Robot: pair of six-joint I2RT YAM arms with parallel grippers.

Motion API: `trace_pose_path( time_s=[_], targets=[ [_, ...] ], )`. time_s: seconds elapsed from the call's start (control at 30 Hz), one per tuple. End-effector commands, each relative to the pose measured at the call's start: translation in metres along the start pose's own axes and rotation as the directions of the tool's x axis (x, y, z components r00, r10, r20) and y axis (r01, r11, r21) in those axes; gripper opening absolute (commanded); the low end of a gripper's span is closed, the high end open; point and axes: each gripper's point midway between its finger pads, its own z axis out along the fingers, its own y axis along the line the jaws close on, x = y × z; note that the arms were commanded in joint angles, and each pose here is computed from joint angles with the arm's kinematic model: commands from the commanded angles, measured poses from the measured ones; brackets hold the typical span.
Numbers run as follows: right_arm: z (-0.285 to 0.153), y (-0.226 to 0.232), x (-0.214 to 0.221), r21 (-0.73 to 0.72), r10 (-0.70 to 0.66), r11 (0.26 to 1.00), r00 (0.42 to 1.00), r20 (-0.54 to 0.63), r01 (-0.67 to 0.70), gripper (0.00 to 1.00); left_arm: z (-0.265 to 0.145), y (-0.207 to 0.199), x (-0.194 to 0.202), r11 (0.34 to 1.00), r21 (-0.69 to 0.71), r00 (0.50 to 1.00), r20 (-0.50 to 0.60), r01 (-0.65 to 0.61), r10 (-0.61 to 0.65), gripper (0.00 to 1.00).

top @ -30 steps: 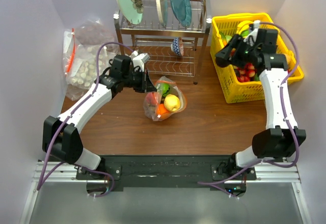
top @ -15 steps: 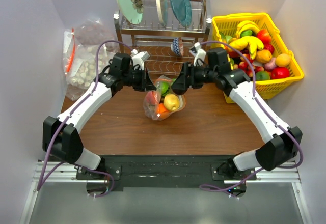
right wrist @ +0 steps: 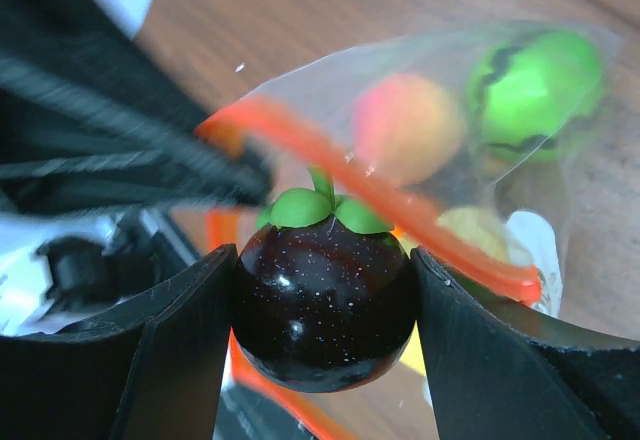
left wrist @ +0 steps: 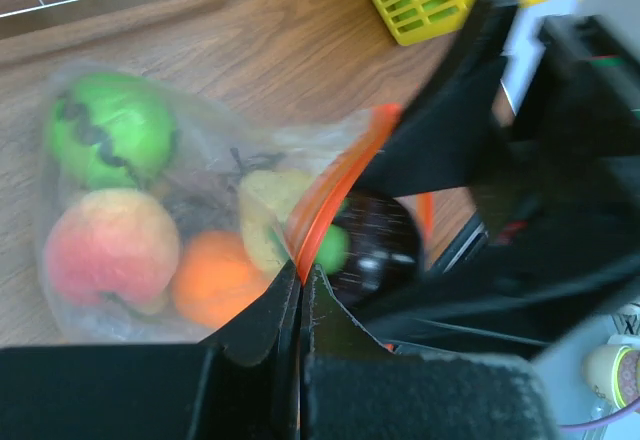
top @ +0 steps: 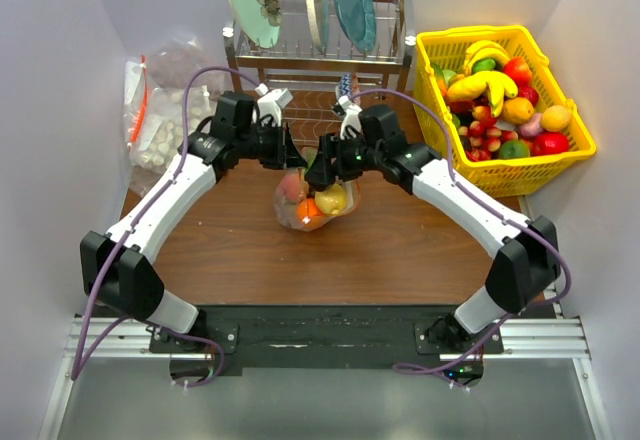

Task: Place the food in the zip-top bag and seal the zipper
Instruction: Place the fake fruit in the zipper food storage bag.

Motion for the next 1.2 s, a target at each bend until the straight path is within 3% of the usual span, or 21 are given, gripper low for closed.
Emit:
trace_pose_path(
  time_s=[0.0, 0.03, 0.07, 0.1, 0.13, 0.4, 0.7, 1.17],
  targets=[
    [0.007, -0.003, -0.041, 0.080, -0.004, 0.997, 0.978, 0.208, -0.013, 0.60, -0.008, -0.021, -0.013, 0.997, 0.068, 0.999, 0.017, -0.035, 0.034, 0.00],
    [0.007, -0.006, -0.045, 0.089, -0.001, 0.996, 0.971, 0.237, -0.021, 0.64, -0.008, -0.023, -0.013, 0.997, 0.075, 0.999, 0.014, -0.031, 0.030, 0.00],
    [0.010, -0.009, -0.047, 0.091, 0.002, 0.995, 0.964, 0.265, -0.027, 0.83, -0.008, -0.023, -0.013, 0.996, 0.079, 1.000, 0.012, -0.029, 0.028, 0.00],
    [0.010, -0.008, -0.049, 0.088, 0.013, 0.995, 0.960, 0.279, -0.039, 0.95, -0.008, -0.025, -0.012, 0.995, 0.092, 1.000, 0.006, -0.025, 0.025, 0.00],
    [0.011, -0.007, -0.050, 0.081, 0.014, 0.996, 0.959, 0.282, -0.039, 0.99, -0.008, -0.026, -0.012, 0.995, 0.098, 1.000, 0.005, -0.025, 0.024, 0.00],
    [-0.007, 0.009, -0.051, 0.056, -0.022, 0.998, 0.961, 0.277, 0.007, 0.98, -0.009, -0.023, -0.011, 0.997, 0.079, 1.000, 0.012, -0.015, 0.014, 0.00],
    [-0.059, 0.008, -0.054, 0.176, -0.139, 0.980, 0.956, 0.258, 0.094, 0.91, -0.006, -0.013, -0.007, 0.999, 0.044, 0.999, 0.031, 0.003, -0.005, 0.00],
    [-0.085, -0.048, -0.009, 0.427, -0.120, 0.903, 0.980, 0.156, 0.043, 0.67, -0.013, -0.015, -0.013, 0.999, 0.024, 0.999, 0.044, -0.032, 0.031, 0.00]
  ],
)
